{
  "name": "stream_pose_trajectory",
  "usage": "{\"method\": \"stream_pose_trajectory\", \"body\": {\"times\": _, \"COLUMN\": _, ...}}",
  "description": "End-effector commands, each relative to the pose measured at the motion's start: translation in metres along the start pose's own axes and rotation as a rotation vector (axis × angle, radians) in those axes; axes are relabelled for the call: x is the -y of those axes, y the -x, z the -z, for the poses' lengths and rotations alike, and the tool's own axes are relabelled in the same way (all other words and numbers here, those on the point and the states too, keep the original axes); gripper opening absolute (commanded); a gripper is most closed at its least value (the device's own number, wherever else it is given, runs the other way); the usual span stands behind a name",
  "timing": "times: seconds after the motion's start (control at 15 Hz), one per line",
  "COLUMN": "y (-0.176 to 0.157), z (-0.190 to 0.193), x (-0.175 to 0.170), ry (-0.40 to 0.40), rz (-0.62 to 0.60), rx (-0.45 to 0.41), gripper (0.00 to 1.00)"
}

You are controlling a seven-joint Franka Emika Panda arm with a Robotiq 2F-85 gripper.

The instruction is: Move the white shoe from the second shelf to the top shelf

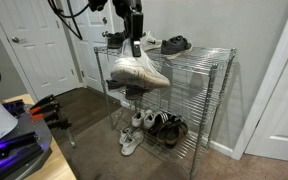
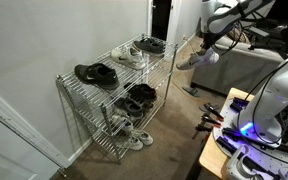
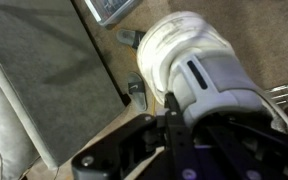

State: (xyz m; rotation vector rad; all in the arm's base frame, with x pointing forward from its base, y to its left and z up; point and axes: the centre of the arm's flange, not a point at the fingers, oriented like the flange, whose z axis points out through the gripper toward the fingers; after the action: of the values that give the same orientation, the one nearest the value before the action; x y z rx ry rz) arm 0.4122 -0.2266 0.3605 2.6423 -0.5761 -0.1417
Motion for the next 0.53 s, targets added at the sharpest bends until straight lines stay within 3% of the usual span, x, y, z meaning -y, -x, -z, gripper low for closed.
{"method": "stream_pose_trajectory", "body": {"times": 0.0, "y": 0.016, "z": 0.054, "x": -0.014, "ry": -0.043, "rz": -0.073, "rx": -0.061, "gripper": 0.04}}
{"method": "stream_pose_trajectory", "body": {"times": 0.27, "y": 0.023, "z": 0.091, "x": -0.014, "ry": -0.172, "rz": -0.145, "rx": -0.172, "gripper": 0.04}}
{"method": "stream_pose_trajectory", "body": {"times": 0.47, "y": 0.023, "z": 0.107, "x": -0.012, "ry": -0.24, "rz": -0.184, "rx": -0.204, "gripper": 0.04}}
